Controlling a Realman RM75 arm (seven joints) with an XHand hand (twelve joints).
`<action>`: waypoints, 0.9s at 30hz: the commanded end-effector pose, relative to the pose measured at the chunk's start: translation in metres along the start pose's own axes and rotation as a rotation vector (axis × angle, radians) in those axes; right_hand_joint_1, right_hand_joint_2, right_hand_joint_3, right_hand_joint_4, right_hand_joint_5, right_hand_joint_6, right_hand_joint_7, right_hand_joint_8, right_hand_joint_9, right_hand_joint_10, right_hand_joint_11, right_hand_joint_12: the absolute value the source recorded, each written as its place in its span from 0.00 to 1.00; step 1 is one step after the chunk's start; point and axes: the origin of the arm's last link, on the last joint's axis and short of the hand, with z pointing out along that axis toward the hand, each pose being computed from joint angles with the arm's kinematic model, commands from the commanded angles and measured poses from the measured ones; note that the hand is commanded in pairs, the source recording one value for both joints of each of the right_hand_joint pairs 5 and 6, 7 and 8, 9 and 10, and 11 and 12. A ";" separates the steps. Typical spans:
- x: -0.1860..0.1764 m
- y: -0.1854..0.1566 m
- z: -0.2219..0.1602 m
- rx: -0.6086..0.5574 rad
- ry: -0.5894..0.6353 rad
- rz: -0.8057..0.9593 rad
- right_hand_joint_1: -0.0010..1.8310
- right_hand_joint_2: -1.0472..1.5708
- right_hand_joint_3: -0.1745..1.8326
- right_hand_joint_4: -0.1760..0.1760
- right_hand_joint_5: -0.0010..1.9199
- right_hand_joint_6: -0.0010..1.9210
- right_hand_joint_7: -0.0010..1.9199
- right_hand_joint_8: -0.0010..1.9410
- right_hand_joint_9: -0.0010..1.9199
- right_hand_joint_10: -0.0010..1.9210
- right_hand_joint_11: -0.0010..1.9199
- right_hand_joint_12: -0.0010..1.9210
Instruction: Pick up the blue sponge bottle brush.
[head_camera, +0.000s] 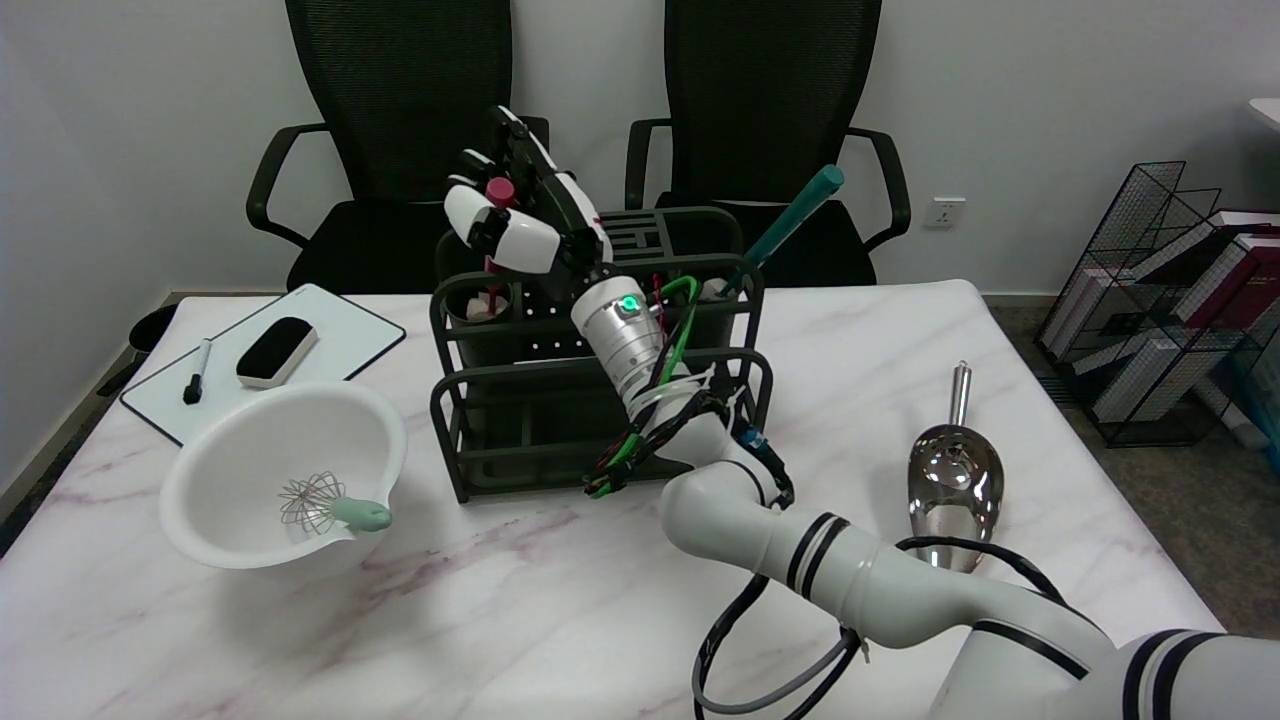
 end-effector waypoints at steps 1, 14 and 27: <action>-0.003 0.001 0.001 -0.004 0.006 0.019 0.58 0.53 0.76 0.50 0.00 0.00 0.00 0.00 0.16 0.16 0.25 0.25; 0.004 -0.006 0.016 0.006 0.010 -0.004 0.59 0.59 0.73 0.50 0.21 0.21 0.03 0.03 0.17 0.17 0.27 0.27; 0.002 -0.006 0.028 -0.019 -0.006 -0.025 0.61 0.59 0.73 0.50 0.23 0.23 0.04 0.04 0.18 0.18 0.28 0.28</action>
